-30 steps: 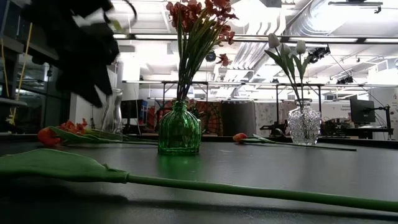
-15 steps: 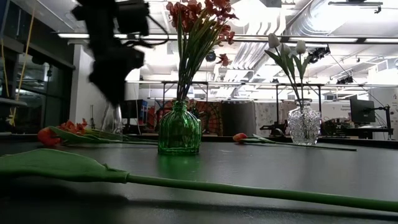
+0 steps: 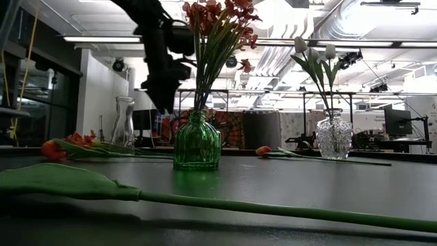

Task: Sort flowers into vase by color
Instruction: Put the orange flowers into the green vase

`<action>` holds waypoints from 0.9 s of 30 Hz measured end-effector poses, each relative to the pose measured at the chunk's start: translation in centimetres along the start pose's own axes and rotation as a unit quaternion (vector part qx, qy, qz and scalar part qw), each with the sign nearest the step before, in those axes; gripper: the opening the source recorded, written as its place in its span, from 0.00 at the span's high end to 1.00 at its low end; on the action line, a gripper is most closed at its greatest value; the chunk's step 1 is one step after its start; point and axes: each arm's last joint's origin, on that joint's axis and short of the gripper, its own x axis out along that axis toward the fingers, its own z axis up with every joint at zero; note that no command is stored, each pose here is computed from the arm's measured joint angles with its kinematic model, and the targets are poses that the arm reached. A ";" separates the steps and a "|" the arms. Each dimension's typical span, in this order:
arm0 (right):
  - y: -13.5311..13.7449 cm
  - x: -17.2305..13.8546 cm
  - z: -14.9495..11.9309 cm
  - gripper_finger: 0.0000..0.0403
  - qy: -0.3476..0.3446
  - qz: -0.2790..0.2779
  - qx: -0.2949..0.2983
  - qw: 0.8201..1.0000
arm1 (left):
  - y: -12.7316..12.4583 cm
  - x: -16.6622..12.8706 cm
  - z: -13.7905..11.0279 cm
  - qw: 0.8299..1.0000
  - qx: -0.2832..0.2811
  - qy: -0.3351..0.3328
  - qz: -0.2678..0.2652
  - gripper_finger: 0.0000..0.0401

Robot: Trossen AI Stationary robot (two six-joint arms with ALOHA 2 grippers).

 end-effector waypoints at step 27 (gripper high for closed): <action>0.0 0.0 -0.3 0.64 0.013 0.004 0.020 1.000 | 1.8 10.8 0.3 0.969 0.063 0.236 0.042 0.52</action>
